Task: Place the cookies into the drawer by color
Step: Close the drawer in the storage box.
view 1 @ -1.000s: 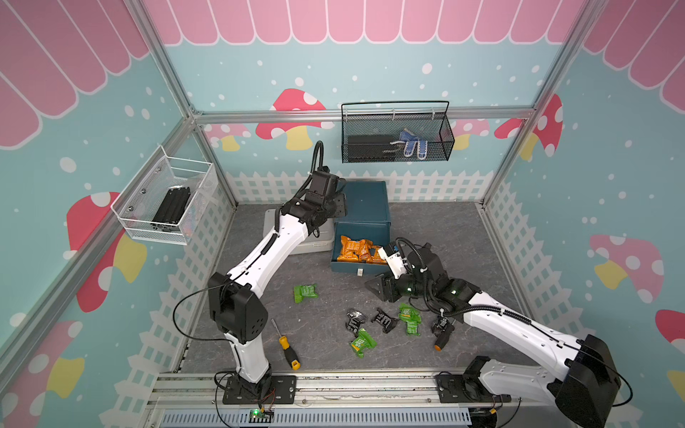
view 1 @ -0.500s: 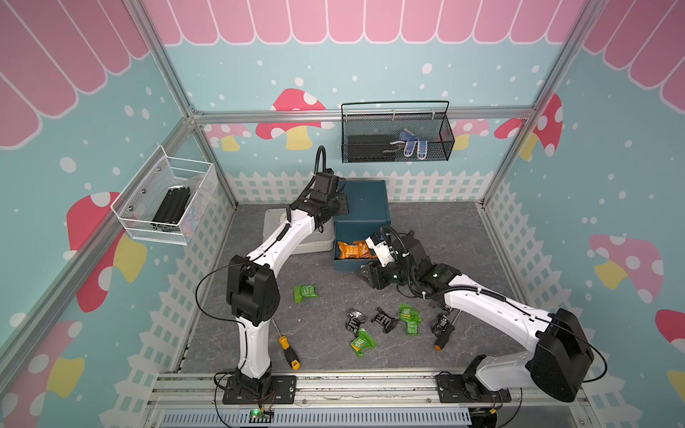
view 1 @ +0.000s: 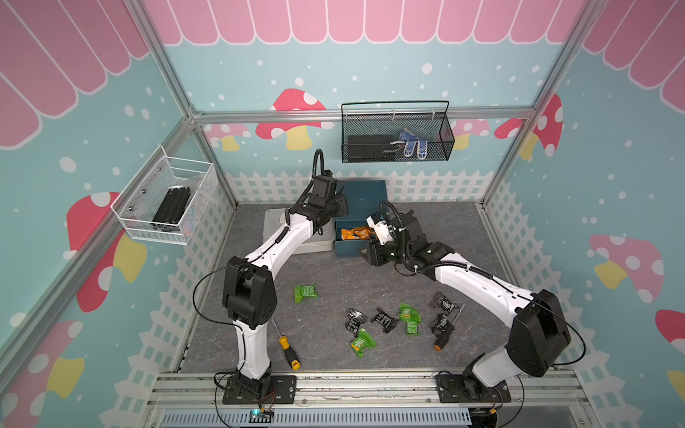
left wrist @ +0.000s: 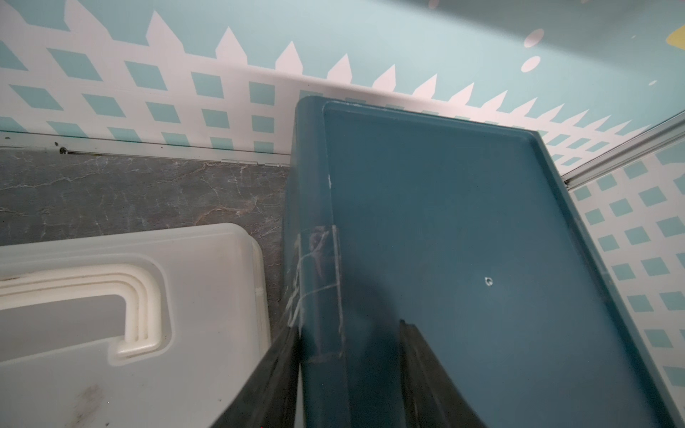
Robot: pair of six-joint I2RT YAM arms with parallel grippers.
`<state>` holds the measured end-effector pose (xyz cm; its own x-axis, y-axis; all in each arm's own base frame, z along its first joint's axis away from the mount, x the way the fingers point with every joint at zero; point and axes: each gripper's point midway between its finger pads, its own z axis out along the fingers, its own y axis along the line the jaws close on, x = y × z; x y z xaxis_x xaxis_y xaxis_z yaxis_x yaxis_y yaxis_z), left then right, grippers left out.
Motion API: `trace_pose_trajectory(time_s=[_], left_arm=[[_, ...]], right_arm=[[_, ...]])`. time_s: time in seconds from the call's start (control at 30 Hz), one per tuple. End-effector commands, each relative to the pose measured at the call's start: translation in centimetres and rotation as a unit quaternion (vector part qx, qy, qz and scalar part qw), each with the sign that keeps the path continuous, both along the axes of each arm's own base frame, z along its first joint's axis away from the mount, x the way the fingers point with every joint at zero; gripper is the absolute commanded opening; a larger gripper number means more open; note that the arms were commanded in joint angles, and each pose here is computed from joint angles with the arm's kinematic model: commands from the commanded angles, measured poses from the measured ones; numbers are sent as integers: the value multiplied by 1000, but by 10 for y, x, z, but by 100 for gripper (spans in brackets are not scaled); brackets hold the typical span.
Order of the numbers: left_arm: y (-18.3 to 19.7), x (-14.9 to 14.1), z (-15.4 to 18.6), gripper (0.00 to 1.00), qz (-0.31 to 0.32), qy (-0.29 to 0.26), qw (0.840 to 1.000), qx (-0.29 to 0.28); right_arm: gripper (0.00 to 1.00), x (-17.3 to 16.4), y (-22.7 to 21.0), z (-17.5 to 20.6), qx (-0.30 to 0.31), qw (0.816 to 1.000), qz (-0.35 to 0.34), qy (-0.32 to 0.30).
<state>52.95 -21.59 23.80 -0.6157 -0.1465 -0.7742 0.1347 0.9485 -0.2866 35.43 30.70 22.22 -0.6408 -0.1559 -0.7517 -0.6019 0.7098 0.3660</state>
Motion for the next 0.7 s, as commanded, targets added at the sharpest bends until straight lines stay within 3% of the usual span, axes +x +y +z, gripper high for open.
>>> trace_pose_trajectory(time_s=[0.0,0.33,0.5,0.67], left_arm=[[-3,-19,-22,44,-27,43,999,14],[-1,-23,-4,44,-33,24,999,17],[-1,-21,4,44,-36,13,999,19],[-2,-21,15,44,-37,3,999,14]], right_arm=[[48,25,-6,3,-11,1000,-15,-12],[49,61,7,6,-44,998,-14,-34],[49,77,-1,1,-95,993,-37,-67],[49,76,8,3,-89,993,-18,-74]])
